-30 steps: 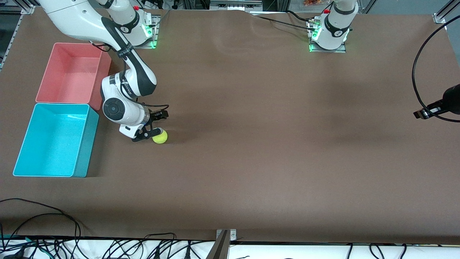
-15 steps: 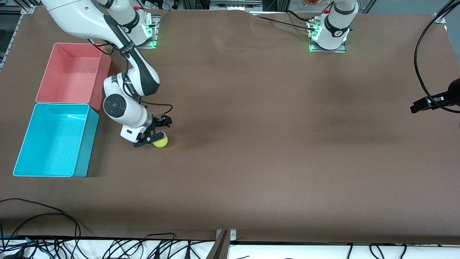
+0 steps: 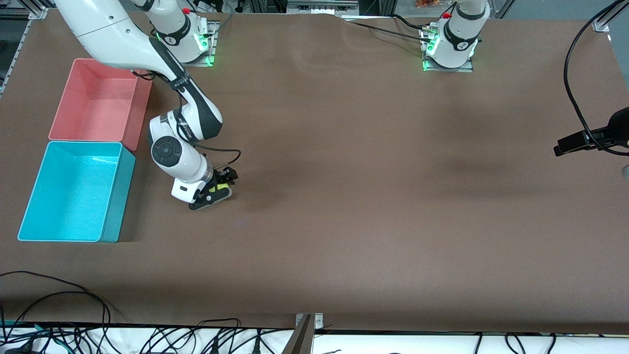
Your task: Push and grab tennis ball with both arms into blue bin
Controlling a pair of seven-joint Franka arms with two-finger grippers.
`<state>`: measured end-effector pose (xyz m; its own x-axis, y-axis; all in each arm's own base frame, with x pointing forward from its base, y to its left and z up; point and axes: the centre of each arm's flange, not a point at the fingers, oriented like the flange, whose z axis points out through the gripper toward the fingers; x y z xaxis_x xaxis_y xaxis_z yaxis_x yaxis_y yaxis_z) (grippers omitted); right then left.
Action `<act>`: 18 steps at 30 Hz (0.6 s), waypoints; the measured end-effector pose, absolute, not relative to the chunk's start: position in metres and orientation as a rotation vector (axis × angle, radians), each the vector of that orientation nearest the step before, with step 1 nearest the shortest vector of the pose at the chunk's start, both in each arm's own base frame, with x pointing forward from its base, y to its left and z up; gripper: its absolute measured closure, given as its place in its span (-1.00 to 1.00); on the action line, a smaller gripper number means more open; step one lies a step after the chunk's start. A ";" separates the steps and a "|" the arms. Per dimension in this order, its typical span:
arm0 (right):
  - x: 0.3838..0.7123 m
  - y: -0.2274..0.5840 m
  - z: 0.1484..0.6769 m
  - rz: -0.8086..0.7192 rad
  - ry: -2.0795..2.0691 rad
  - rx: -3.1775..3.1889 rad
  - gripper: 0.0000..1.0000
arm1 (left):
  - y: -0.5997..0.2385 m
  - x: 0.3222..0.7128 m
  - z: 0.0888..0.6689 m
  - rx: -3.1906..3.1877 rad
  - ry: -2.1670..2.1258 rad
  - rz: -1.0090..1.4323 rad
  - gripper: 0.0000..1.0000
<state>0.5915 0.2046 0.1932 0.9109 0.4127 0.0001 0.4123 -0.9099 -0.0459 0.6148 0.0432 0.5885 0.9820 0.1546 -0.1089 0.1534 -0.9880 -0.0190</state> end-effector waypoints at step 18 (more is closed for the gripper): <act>0.595 0.207 0.197 -0.023 -0.715 -3.038 -0.31 | 0.029 0.619 0.604 -3.128 -0.205 0.069 -1.00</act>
<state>0.5952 0.2067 0.1970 0.8949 0.4458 0.0192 0.4461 -0.8948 -0.0168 0.6186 0.0294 0.6038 0.9905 0.1305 -0.0433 0.1303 -0.9914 -0.0089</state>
